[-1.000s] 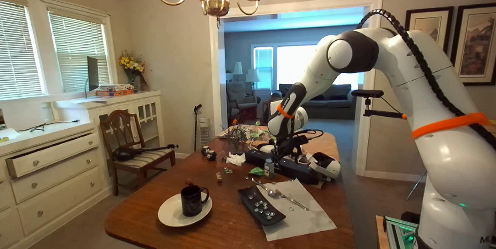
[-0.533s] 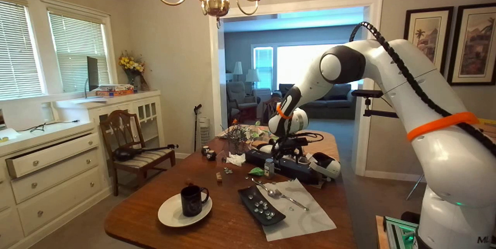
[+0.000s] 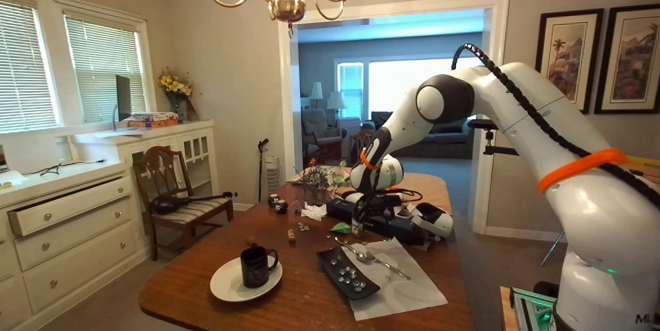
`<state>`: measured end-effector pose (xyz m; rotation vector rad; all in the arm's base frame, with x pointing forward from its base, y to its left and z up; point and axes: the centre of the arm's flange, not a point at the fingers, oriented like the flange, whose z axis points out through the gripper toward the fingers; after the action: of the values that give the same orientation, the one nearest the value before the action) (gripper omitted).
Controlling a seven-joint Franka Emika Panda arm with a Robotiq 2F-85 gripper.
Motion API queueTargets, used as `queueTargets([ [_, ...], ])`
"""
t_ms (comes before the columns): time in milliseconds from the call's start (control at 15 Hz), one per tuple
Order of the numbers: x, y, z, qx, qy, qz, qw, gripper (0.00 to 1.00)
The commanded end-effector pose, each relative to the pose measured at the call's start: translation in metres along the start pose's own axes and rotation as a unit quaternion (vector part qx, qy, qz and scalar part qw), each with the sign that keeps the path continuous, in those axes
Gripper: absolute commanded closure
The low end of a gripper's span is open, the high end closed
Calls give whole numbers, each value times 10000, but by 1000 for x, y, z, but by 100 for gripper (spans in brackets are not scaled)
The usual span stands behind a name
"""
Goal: Pick up one pebble from the napkin and put it on the black plate
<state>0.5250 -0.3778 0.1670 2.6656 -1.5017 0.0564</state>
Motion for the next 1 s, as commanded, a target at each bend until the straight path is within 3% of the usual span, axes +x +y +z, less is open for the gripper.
queueTargets([
  [0, 8, -13, 24, 49, 115, 147, 9998, 0],
  [600, 18, -31, 64, 29, 165, 311, 9994, 2],
  [733, 22, -36, 71, 44, 176, 341, 9993, 11],
  [933, 27, -42, 74, 57, 229, 347, 9991, 38],
])
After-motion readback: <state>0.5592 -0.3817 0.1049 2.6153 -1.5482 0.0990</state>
